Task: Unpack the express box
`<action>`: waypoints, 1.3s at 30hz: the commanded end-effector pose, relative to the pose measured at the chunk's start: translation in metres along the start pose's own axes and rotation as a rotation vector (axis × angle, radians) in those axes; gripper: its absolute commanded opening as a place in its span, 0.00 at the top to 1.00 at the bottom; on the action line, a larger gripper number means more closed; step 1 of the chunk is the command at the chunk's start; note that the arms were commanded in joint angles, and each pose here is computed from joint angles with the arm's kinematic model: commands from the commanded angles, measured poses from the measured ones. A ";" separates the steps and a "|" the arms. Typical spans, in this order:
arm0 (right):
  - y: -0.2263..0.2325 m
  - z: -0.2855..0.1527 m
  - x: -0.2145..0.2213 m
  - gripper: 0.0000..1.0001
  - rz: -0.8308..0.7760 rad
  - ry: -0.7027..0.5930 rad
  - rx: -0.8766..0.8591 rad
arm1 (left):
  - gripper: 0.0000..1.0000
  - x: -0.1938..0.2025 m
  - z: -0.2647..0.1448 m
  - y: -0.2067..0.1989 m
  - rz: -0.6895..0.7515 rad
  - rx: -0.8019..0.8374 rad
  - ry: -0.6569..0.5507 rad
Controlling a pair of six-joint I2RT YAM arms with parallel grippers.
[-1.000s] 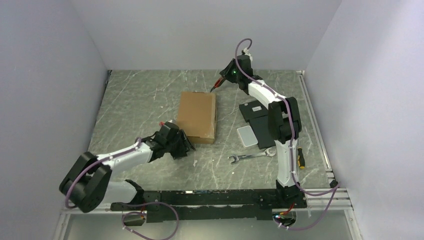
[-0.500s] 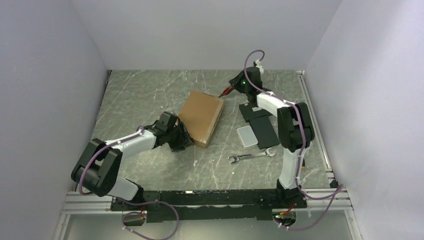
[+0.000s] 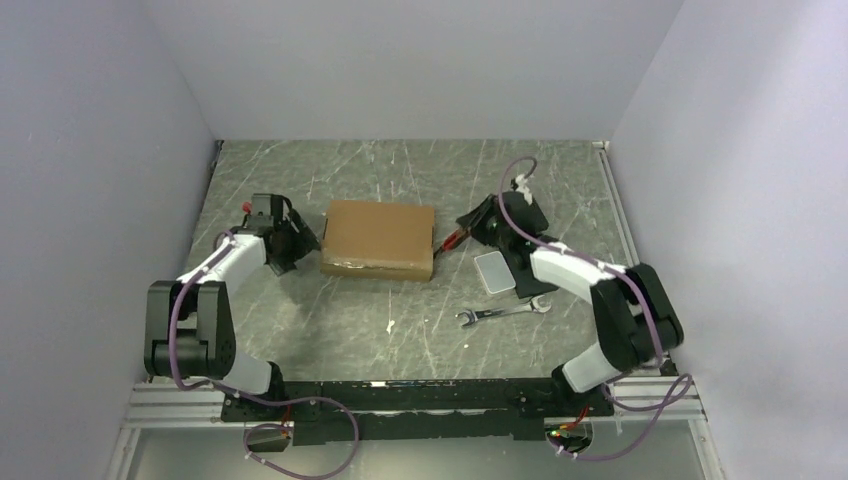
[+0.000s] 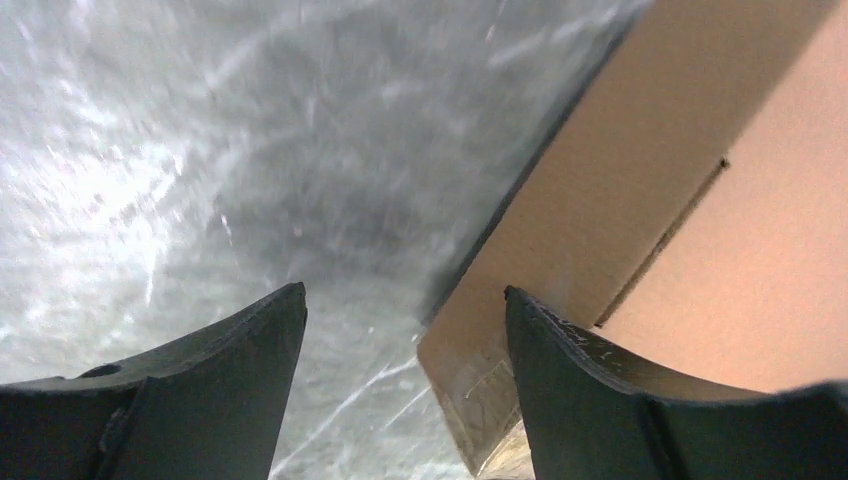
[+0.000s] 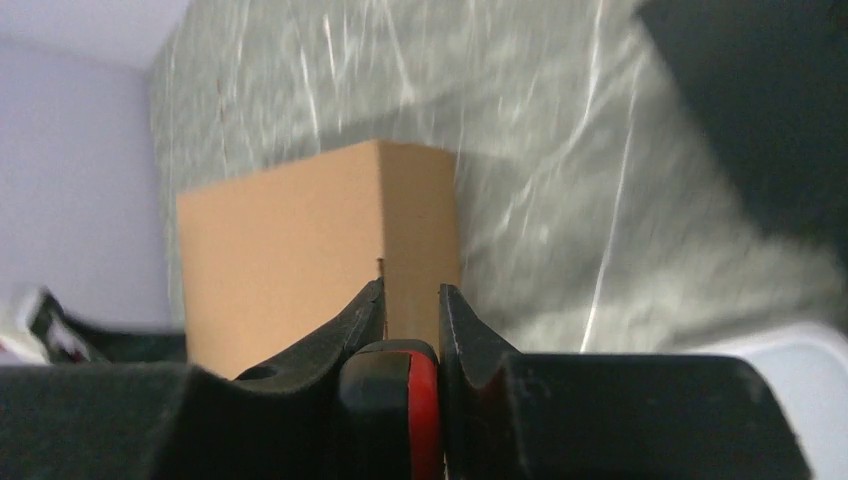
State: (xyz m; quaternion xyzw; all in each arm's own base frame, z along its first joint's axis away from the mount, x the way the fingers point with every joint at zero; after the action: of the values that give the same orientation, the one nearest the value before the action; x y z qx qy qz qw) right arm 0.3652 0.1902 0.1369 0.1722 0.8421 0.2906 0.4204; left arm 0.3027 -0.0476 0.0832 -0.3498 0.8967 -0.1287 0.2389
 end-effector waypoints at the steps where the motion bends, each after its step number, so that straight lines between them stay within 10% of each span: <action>1: 0.038 -0.049 0.043 1.00 0.072 0.132 -0.152 | 0.19 -0.029 -0.026 -0.050 0.048 0.231 -0.033; 10: -0.001 -0.103 -0.003 1.00 -0.256 -0.094 0.079 | 0.01 -0.039 -0.102 0.010 -0.026 -0.019 -0.182; 18: 0.042 -0.076 -0.066 1.00 -0.521 -0.141 0.128 | 0.05 0.006 -0.138 -0.018 -0.057 0.304 0.018; 25: 0.067 -0.014 -0.077 1.00 -0.702 -0.030 0.106 | 0.04 0.013 -0.116 -0.049 -0.247 0.502 0.157; 39: 0.078 0.004 -0.006 1.00 -0.685 0.128 0.024 | 0.19 -0.006 -0.031 -0.039 -0.322 0.171 0.283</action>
State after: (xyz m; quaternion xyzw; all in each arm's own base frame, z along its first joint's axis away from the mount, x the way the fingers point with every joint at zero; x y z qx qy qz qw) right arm 0.3961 0.2360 0.1562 -0.1454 0.8988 0.0926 0.4030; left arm 0.2891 -0.0749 0.1298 -0.4522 0.8311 -0.3053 0.1074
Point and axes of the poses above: each gripper's point midway between its finger pads, its own z axis out along the fingers, its own y axis along the line the jaws close on, x = y × z, the point moved 4 cm from there along -z, back along the fingers, and after that the axes turned 7 degrees about -z, right-handed, at the moved point
